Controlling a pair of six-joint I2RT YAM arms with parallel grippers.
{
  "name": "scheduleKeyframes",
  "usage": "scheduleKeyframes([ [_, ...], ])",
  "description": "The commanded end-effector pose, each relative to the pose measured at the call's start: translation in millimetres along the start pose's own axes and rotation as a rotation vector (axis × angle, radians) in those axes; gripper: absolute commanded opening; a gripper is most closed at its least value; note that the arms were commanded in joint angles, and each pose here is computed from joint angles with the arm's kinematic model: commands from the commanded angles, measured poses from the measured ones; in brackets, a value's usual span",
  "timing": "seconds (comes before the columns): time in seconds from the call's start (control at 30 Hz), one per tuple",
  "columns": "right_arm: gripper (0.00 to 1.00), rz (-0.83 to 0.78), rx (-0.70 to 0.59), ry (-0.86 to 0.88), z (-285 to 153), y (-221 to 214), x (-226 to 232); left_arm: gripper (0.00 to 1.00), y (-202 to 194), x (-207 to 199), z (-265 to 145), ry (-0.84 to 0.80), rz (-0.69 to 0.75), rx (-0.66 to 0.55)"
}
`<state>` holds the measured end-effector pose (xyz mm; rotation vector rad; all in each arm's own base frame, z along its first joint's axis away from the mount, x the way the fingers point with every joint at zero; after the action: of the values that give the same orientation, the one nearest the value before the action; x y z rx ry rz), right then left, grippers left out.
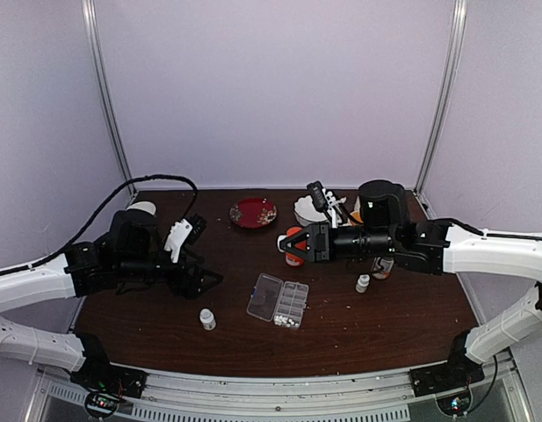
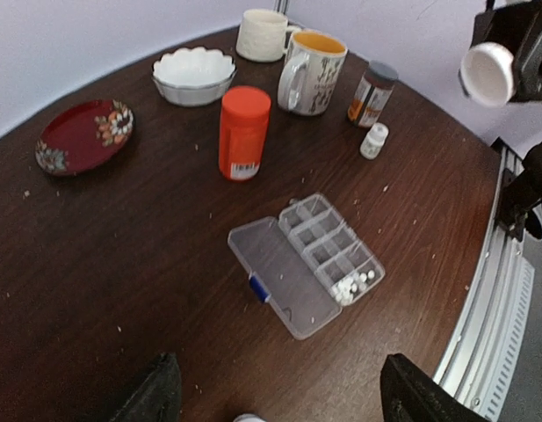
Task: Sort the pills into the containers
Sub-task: Pick up the pill bottle from the center of the board.
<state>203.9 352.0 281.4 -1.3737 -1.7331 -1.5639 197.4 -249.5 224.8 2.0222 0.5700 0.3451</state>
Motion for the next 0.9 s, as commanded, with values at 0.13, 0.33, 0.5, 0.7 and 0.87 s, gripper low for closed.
scheduleKeyframes([
  [0.13,0.22,-0.109,0.066,-0.083,9,-13,-17,0.82,-73,8,12,0.08,-0.004,0.083],
  [0.33,0.22,-0.118,0.075,-0.085,12,-16,-19,0.82,-110,4,26,0.066,-0.007,0.13],
  [0.5,0.22,-0.121,0.079,-0.091,12,-17,-20,0.75,-122,-3,37,0.022,0.004,0.148],
  [0.7,0.22,-0.115,0.073,-0.09,12,-18,-22,0.67,-133,-6,47,0.024,0.023,0.203],
  [0.87,0.22,-0.11,0.072,-0.088,11,-19,-22,0.49,-138,-5,52,0.031,0.027,0.245],
])
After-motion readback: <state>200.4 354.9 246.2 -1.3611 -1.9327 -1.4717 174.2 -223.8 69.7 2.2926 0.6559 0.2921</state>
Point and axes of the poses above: each gripper's point midway between its finger pads, its own z axis out along the fingers, its own x axis along the line the jaws close on, y = z × x, the point moved 3 cm from there along -z, back along the fingers, and after that the axes turned 13 degrees about z, right-handed, at the moved point
